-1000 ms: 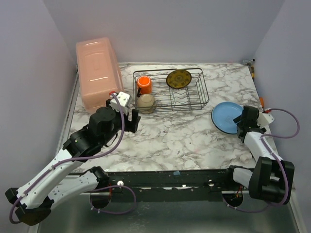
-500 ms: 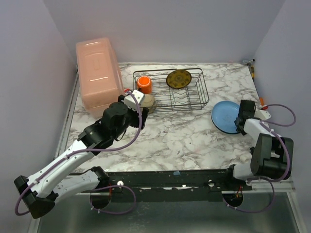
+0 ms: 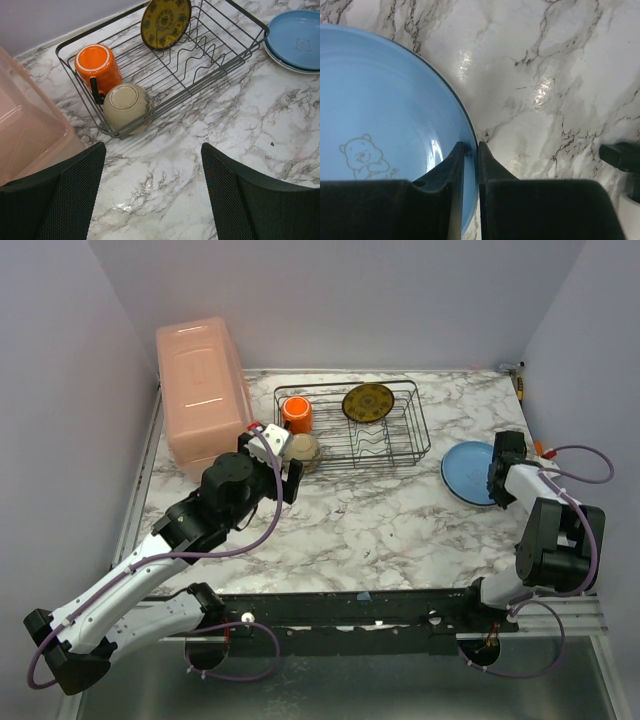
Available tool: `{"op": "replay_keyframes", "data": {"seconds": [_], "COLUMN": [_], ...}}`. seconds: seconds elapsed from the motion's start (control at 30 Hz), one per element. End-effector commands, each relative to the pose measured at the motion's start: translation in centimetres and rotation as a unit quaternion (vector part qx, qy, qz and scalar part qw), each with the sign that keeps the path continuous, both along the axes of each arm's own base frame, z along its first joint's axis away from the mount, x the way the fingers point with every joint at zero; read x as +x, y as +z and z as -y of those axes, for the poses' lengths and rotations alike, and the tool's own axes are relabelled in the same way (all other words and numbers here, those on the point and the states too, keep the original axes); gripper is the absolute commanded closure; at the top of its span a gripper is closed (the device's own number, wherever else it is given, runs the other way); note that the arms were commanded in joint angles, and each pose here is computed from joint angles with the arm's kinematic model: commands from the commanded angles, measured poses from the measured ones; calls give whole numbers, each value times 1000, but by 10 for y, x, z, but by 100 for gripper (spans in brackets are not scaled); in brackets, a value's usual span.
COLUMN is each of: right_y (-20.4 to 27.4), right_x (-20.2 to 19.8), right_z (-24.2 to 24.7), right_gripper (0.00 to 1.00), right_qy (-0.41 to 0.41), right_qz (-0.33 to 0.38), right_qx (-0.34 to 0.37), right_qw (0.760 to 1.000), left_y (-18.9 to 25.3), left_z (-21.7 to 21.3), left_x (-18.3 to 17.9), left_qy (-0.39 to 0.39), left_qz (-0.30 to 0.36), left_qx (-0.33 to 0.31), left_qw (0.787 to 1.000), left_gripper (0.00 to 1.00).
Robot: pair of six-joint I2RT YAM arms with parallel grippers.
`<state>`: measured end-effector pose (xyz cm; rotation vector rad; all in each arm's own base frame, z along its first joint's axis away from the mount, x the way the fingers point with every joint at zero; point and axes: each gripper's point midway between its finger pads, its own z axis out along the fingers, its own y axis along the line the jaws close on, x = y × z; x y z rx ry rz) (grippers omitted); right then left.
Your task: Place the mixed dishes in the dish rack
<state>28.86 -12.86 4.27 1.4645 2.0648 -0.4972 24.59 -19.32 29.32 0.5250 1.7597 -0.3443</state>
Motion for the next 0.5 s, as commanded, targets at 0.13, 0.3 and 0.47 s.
{"op": "replay_keyframes", "data": {"seconds": [0.13,0.3,0.47], "right_y": [15,29,45], "right_x": [-36,-30,-20], "right_z": [5,-1,-8], "right_gripper": [100,100,100], "right_qy": [-16,1,22], "right_qz": [-57,-21,34], "right_qx": [-18,-10,-1], "right_qw": [998,1000,999], "left_y": [0,-1,-2], "left_z": [5,9,8], "left_x": [-5,-6,-5], "left_qy": [-16,-24,-21], "left_qz": [-1,-7,-8], "left_qx": [-10,-12,-11], "left_qw": [1000,1000,1000], "left_gripper": [22,22,22]}}
